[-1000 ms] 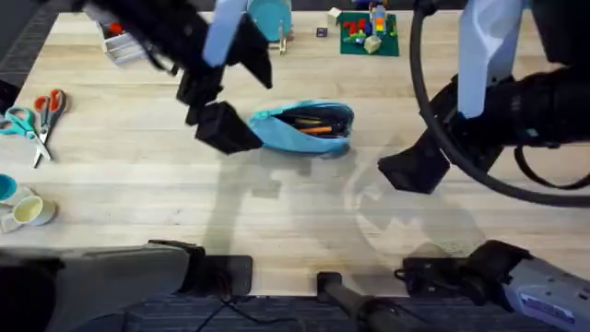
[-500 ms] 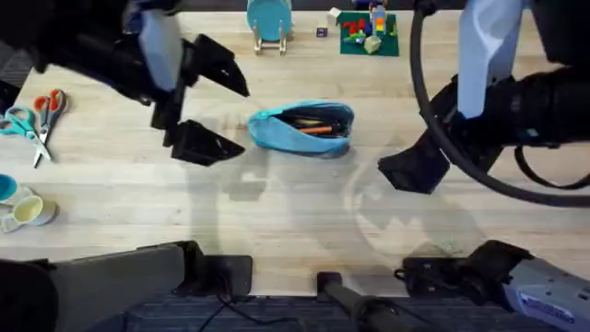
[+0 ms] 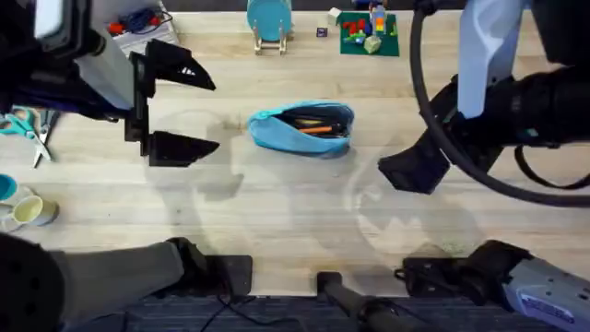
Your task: Unzip the bag, pick up the pens from the table one at a time and place them inside, then zip the bag closed.
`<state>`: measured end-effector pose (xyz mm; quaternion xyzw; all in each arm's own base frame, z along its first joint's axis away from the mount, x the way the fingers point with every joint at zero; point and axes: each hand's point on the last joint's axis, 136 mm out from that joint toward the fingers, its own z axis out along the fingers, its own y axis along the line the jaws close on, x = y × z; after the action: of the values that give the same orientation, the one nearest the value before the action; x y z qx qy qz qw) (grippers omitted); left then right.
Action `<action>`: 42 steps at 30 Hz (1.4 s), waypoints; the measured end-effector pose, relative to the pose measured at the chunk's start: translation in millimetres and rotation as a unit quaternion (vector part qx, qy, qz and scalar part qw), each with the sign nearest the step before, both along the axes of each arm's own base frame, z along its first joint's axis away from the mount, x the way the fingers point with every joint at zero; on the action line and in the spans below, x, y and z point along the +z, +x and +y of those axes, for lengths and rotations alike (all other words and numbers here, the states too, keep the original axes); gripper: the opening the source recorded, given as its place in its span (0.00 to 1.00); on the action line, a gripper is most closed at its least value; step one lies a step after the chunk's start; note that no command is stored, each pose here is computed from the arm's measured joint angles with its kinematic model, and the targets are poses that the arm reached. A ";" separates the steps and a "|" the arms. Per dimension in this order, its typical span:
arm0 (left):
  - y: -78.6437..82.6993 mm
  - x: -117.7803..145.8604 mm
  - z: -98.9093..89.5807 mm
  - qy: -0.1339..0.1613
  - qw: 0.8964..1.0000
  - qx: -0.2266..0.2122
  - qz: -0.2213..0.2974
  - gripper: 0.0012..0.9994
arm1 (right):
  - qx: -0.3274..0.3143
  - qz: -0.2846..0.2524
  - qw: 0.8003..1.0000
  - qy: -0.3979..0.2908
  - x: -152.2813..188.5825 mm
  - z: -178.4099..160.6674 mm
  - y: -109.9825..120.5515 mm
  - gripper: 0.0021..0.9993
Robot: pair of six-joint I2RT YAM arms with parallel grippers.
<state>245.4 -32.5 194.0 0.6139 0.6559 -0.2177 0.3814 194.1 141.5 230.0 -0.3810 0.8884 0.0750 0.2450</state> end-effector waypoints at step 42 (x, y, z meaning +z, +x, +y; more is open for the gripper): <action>37.0 -32.3 7.4 -0.072 0.997 0.013 0.009 0.99 | 0.004 0.049 0.998 -0.035 -13.2 -14.9 -22.1 1.00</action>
<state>282.3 -25.0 161.7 0.5742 0.6498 -0.2655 0.4213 172.0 126.6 216.9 -0.3889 0.8998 0.0631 0.1874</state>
